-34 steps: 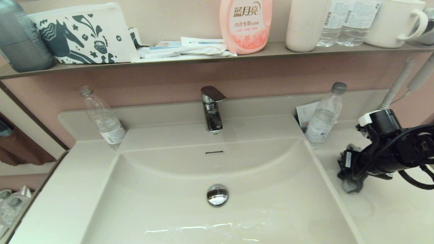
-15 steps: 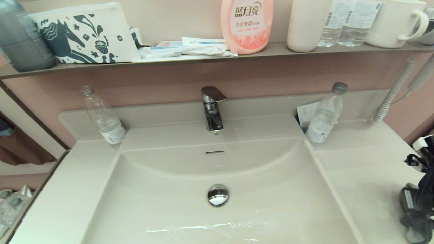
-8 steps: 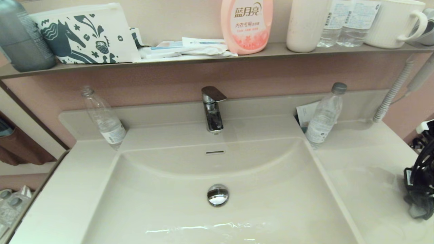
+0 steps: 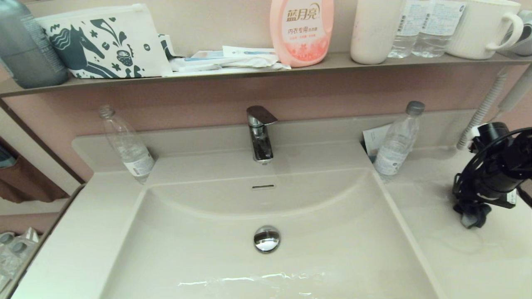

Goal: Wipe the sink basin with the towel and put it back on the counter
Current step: Wipe the sink

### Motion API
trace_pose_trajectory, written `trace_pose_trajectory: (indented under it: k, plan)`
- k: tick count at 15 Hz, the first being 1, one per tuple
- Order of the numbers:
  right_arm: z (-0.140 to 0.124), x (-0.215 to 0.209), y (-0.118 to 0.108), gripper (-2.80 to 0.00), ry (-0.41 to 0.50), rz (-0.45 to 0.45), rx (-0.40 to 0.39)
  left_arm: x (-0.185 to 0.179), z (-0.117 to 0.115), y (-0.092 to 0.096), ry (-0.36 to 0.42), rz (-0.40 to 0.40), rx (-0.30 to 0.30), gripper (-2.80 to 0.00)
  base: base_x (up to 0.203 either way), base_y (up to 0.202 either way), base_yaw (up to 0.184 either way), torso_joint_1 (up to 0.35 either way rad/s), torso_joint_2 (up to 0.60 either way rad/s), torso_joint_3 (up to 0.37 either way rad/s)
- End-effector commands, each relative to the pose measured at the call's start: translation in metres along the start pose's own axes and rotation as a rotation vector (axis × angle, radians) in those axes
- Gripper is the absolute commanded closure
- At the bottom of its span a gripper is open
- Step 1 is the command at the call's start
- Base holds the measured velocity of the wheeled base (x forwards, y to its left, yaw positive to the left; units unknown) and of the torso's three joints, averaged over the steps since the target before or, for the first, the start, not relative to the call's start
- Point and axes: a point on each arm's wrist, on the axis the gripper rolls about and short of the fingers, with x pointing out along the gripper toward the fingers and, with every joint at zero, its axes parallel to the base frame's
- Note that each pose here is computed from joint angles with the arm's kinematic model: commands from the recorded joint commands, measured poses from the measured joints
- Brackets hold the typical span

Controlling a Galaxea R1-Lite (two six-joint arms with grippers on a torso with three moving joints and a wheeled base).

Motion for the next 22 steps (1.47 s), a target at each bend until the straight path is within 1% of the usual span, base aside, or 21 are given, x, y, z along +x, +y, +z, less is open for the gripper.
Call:
trace_pose_trajectory:
  k: [1,3,5,6,8,10,15,17,19,22]
  plan:
    - [-0.010,-0.007,0.027,0.00,0.002,0.046,-0.045,0.000,0.000,0.000,0.000,0.001,-0.001,0.00,0.000,0.000,0.000,0.000,0.00,0.000]
    - [-0.024,-0.022,0.057,0.00,-0.007,0.105,-0.082,0.000,0.000,0.000,0.000,0.001,-0.001,0.00,0.000,0.000,0.000,0.000,0.00,0.000]
    - [-0.042,-0.037,0.078,0.00,0.018,0.138,-0.117,0.000,0.000,0.000,0.000,0.001,-0.001,0.00,0.000,0.000,0.000,0.000,0.00,0.000]
    - [-0.051,-0.046,0.084,0.00,0.044,0.141,-0.127,0.000,0.000,0.000,0.000,0.001,-0.001,0.00,0.000,0.000,0.000,0.000,0.00,0.000]
    - [-0.065,-0.061,0.084,0.00,0.096,0.126,-0.149,0.000,0.000,0.000,0.000,0.001,-0.001,0.00,0.000,0.000,0.000,0.000,0.00,0.000]
    - [-0.077,-0.073,0.075,0.00,0.136,0.100,-0.167,0.000,0.000,0.000,0.000,0.001,-0.001,0.00,0.000,0.000,0.000,0.000,0.00,0.000]
    - [-0.094,-0.094,0.045,0.00,0.163,0.072,-0.176,0.000,0.000,0.000,0.000,0.001,-0.001,0.00,0.000,0.000,0.000,0.000,0.00,0.000]
    - [-0.095,-0.097,0.028,0.00,0.205,0.012,-0.171,0.000,0.000,0.000,0.000,0.001,-0.001,0.00,0.000,0.000,0.000,0.000,0.00,0.000]
    - [-0.093,-0.090,0.011,0.00,0.213,-0.064,-0.169,0.000,0.000,0.000,0.000,0.001,-0.001,0.00,0.000,0.000,0.000,0.000,0.00,0.000]
    - [-0.085,-0.075,-0.016,0.00,0.248,-0.139,-0.148,0.000,0.000,0.000,0.000,0.000,-0.001,0.00,0.000,0.000,0.000,0.000,0.00,0.000]
